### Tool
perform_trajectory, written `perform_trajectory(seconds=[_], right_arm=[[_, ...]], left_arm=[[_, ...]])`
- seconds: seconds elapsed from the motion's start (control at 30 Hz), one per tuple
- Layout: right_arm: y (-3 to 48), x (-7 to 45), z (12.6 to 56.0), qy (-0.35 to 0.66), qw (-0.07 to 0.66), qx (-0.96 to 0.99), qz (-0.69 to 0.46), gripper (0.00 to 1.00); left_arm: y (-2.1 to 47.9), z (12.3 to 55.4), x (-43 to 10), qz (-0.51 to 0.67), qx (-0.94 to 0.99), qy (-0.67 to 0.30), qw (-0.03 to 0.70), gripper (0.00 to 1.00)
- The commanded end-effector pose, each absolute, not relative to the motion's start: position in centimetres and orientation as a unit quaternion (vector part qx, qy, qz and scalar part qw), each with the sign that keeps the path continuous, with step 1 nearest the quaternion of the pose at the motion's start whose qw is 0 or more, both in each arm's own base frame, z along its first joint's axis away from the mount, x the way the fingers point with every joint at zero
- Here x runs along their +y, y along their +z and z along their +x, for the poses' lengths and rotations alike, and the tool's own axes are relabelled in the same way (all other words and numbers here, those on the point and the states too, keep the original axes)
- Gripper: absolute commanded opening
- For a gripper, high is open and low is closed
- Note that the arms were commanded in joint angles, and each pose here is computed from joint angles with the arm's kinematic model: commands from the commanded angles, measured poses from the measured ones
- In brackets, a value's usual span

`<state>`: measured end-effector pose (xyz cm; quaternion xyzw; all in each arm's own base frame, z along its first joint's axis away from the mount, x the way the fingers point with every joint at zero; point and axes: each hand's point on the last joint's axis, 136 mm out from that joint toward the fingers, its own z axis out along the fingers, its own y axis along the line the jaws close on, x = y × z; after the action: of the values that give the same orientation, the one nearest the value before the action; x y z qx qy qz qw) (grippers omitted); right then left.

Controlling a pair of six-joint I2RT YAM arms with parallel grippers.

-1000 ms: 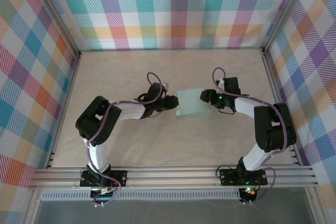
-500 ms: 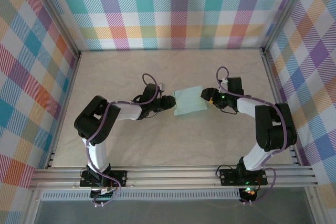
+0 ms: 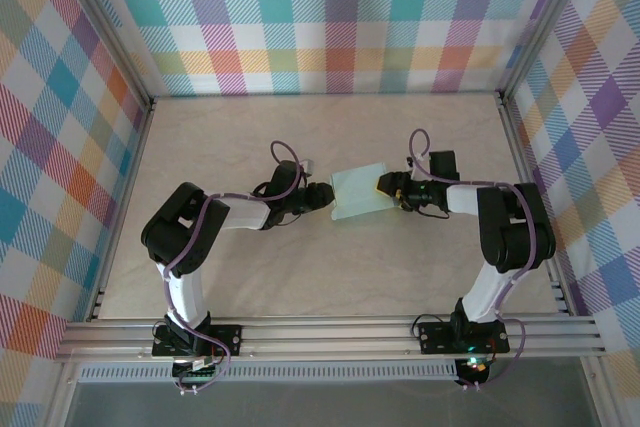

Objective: Fold the paper box

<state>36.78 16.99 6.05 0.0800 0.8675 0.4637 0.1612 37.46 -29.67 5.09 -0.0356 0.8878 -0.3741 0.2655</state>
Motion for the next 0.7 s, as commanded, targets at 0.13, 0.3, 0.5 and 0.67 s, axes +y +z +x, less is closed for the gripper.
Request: perform_trajectory(seconds=[0.13,0.3,0.5,0.67], right_arm=[[10.1,18.9,37.3,0.551,0.176,0.816,0.024,0.57],[10.7,18.9,37.4,0.551,0.178,0.815,0.018,0.51],[10.7,18.9,37.1,0.547,0.172,0.819,0.021,0.44],[10.8,18.9,37.0,0.546,0.170,0.820,0.022,0.38]], left_arm=[[1.1,36.2,-27.6,-0.055,0.915,-0.327,0.230,0.35],[1.2,36.3,-27.6,-0.055,0.914,-0.327,0.232,0.35],[1.7,36.4,-27.6,-0.052,0.913,-0.329,0.236,0.37],[3.0,36.6,-27.5,-0.045,0.908,-0.330,0.254,0.43]])
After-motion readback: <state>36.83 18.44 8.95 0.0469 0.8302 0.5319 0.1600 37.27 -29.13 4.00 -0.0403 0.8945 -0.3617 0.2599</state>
